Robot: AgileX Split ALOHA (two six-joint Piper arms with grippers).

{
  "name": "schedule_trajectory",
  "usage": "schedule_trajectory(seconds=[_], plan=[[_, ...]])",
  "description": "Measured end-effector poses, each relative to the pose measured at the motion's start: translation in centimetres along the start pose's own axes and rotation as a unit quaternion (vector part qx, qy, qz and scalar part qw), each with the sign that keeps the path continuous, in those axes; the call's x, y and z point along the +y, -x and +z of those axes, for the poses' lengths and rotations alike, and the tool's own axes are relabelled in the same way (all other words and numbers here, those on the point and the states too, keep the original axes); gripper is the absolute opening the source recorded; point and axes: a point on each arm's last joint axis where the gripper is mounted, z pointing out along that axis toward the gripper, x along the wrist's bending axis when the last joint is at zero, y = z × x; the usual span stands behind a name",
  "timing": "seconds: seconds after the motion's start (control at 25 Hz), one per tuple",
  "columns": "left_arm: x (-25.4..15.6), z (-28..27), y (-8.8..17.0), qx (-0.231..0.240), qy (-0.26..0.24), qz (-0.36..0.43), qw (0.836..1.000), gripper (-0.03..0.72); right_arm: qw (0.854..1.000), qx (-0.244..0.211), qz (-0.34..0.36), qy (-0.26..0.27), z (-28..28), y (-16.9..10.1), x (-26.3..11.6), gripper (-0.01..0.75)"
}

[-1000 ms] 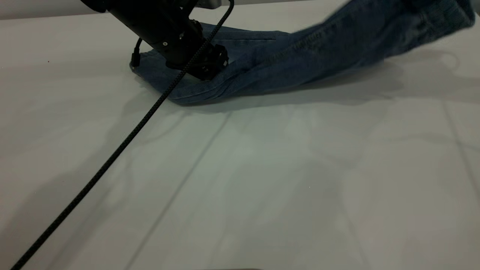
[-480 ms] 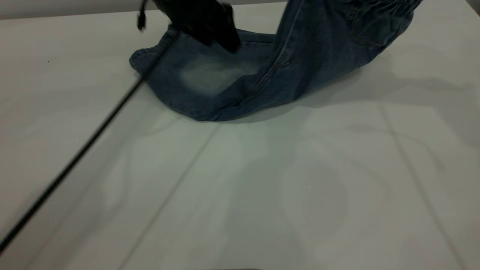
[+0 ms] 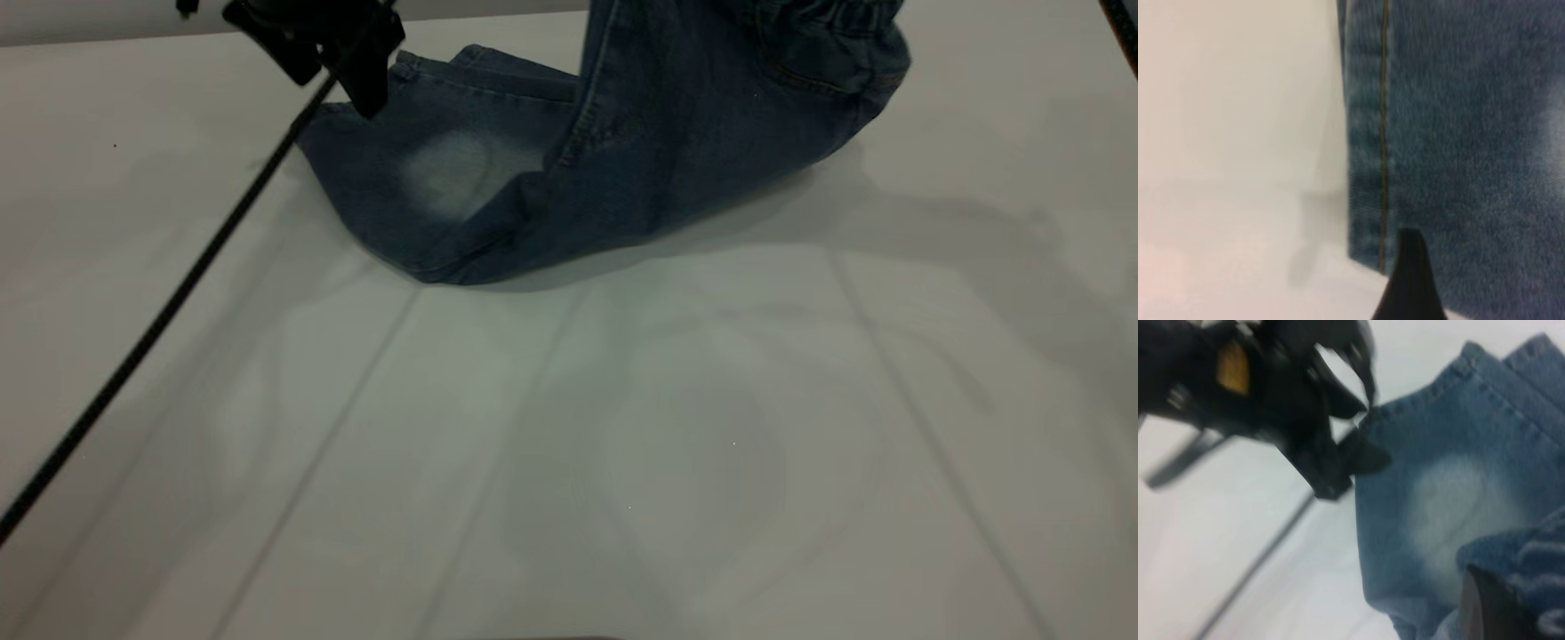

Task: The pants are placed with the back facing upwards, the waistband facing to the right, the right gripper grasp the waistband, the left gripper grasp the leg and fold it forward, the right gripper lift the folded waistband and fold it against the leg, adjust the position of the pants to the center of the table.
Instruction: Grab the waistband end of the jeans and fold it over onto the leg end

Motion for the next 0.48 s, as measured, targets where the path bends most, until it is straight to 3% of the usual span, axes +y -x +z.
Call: schedule_trajectory(seconds=[0.2, 0.48], plan=[[-1.4, 3.3, 0.6, -0.009, -0.031, -0.001, 0.999, 0.517, 0.999, 0.008, -0.016, 0.027, 0.2, -0.5, 0.4, 0.050], [-1.4, 3.7, 1.1, -0.025, -0.026, -0.022, 0.999, 0.517, 0.997, 0.031, -0.038, 0.055, 1.8, -1.5, 0.6, 0.050]])
